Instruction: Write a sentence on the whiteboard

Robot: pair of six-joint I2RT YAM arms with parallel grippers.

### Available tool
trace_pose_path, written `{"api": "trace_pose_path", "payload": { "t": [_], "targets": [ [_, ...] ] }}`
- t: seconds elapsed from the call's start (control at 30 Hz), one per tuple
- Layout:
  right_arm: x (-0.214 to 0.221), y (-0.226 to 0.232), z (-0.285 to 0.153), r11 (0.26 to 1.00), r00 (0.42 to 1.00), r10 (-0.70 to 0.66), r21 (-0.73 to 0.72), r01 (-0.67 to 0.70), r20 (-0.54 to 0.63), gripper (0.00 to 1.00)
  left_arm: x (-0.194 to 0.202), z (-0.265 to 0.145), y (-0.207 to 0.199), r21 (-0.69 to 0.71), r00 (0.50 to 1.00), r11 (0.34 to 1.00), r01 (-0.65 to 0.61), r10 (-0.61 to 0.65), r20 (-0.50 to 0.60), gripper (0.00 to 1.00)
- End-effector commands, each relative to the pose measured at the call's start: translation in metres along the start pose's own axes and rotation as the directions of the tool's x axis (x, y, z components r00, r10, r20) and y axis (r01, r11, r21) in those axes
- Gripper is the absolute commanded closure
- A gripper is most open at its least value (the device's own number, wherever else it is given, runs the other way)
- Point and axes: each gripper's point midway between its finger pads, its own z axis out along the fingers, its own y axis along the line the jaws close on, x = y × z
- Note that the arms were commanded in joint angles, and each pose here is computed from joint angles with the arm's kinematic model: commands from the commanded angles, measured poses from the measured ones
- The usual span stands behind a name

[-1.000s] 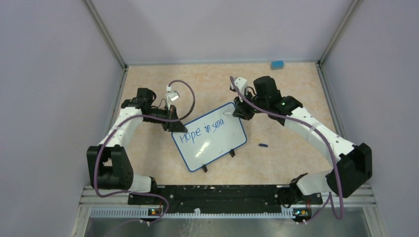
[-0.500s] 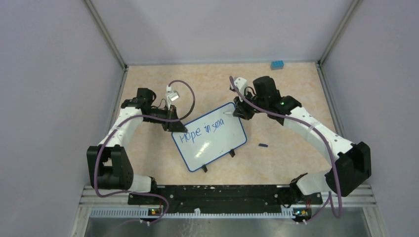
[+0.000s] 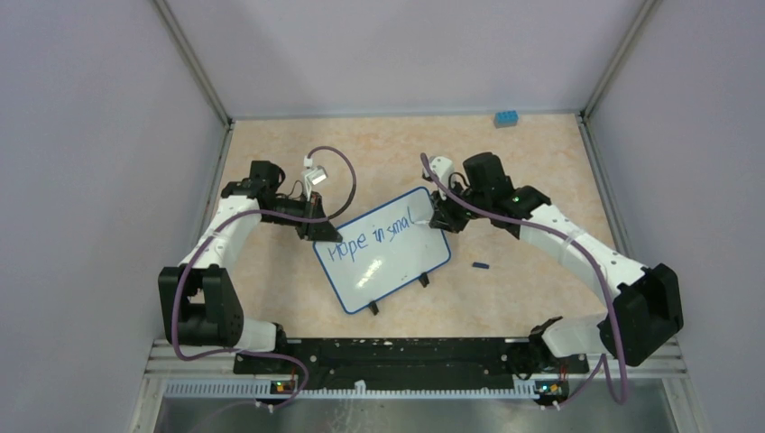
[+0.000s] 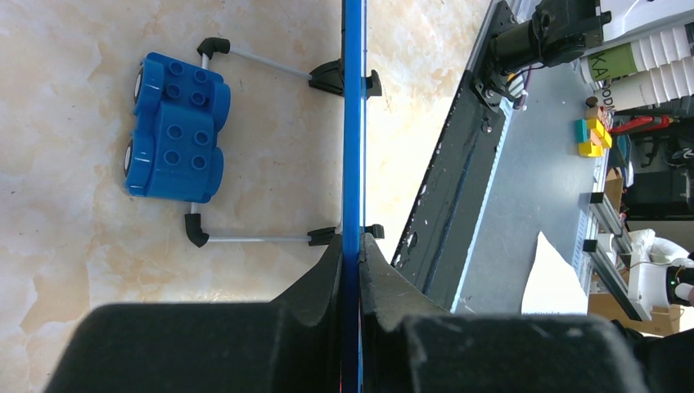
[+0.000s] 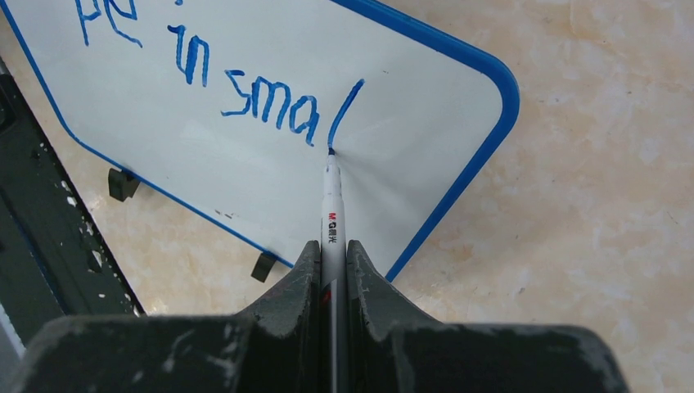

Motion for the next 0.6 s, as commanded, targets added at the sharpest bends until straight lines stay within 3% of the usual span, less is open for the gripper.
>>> {"api": "trace_pose_path", "payload": {
  "t": [0.0,0.57],
  "targets": [
    [-0.016,-0.005,-0.014,0.999,0.998,-0.021,0.036,0.019,0.053,1.00,0.000,0.000,-0.004,0.001,1.000,1.000,-0.025,0.025,0.006,1.00],
    [-0.061,-0.018,-0.025,0.994,0.990,-0.071,0.089,0.061,0.118,1.00,0.000,-0.001,-0.005,-0.003,1.000,1.000,-0.030,0.030,0.007,1.00]
  ]
}}
